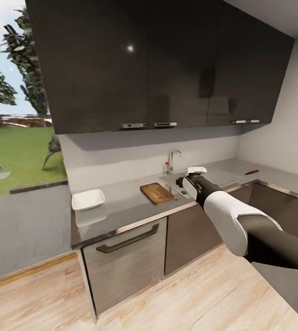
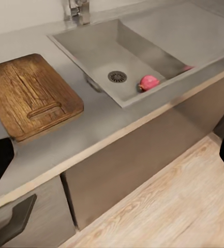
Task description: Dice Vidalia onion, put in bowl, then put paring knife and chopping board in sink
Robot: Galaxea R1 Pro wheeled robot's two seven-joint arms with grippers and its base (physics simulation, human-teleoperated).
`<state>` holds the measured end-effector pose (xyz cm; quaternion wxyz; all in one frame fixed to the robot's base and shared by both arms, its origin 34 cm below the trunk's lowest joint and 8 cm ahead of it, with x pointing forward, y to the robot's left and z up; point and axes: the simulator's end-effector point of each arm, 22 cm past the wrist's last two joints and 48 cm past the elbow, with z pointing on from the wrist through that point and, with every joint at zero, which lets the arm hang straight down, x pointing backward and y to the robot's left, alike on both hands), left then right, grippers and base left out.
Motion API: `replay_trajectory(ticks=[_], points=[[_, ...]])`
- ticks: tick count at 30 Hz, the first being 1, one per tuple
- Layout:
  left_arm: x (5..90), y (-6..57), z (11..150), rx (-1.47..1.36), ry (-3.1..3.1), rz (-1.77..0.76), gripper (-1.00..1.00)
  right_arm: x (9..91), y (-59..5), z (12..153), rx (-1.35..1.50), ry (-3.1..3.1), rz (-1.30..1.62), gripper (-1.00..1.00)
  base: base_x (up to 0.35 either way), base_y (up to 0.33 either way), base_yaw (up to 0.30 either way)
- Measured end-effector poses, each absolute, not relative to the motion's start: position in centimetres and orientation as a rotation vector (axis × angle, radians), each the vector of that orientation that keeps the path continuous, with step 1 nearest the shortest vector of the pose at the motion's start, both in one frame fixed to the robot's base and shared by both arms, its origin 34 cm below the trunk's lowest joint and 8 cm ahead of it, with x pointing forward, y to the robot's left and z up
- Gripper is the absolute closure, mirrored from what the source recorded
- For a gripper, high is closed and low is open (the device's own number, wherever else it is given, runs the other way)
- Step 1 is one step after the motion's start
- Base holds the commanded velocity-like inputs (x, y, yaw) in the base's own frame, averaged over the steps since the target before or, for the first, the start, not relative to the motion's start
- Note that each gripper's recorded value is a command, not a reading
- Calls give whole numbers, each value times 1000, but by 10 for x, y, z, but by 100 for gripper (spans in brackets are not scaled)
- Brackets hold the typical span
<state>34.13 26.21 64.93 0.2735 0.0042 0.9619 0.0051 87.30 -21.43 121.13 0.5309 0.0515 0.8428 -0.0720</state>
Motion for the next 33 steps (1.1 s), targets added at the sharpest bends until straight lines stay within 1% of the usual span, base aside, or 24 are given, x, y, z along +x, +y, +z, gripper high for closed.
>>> replay_trajectory(ticks=[5, 9, 16, 28, 33], points=[[341, 262, 649, 11, 2587, 14, -100, 872, -213, 1207, 120, 2022, -171, -100, 68, 294, -2], [341, 262, 649, 12, 2587, 14, -100, 870, -209, 1202, 114, 2033, -167, -100, 148, 177, 0], [341, 262, 649, 14, 2587, 14, -100, 869, -208, 1199, 112, 2039, -170, -100, 48, 22, 0], [341, 262, 650, 13, 2587, 14, -100, 862, -202, 1178, 97, 2087, -177, -100, 289, 1, 0], [341, 262, 649, 13, 2587, 14, -100, 858, -197, 1166, 119, 2120, -144, -100, 121, 0, 0]])
